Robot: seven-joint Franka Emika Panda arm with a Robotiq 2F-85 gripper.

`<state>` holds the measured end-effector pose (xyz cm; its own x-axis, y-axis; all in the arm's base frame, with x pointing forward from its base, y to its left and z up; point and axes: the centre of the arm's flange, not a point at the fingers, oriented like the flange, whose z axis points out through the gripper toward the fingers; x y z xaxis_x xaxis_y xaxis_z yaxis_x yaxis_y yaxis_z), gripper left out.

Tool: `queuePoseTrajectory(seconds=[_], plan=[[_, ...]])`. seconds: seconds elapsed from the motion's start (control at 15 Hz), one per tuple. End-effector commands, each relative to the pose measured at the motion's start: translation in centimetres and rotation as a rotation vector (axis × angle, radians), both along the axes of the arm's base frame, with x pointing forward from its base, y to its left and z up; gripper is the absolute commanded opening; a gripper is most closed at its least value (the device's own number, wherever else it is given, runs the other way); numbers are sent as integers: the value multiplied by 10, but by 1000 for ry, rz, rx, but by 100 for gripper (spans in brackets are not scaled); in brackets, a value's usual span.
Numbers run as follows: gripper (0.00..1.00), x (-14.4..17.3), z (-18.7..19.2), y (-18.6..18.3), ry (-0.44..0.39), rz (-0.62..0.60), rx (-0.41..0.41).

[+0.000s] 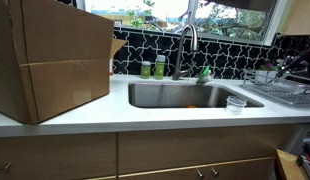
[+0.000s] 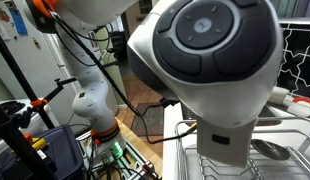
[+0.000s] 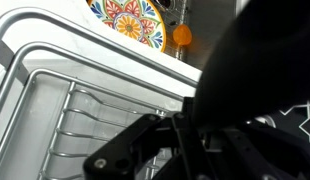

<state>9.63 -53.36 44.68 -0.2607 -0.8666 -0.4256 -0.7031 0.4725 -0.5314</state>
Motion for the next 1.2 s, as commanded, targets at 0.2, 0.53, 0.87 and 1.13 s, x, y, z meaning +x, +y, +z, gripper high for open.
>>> queuePoseTrajectory(seconds=[0.2,0.53,0.87,1.13], plan=[[2,-1,-22,-10,35,45,-10],[3,-2,-33,-10,64,70,-22],[48,-2,-33,-11,82,79,-28],[79,-5,-31,-13,88,66,-31]])
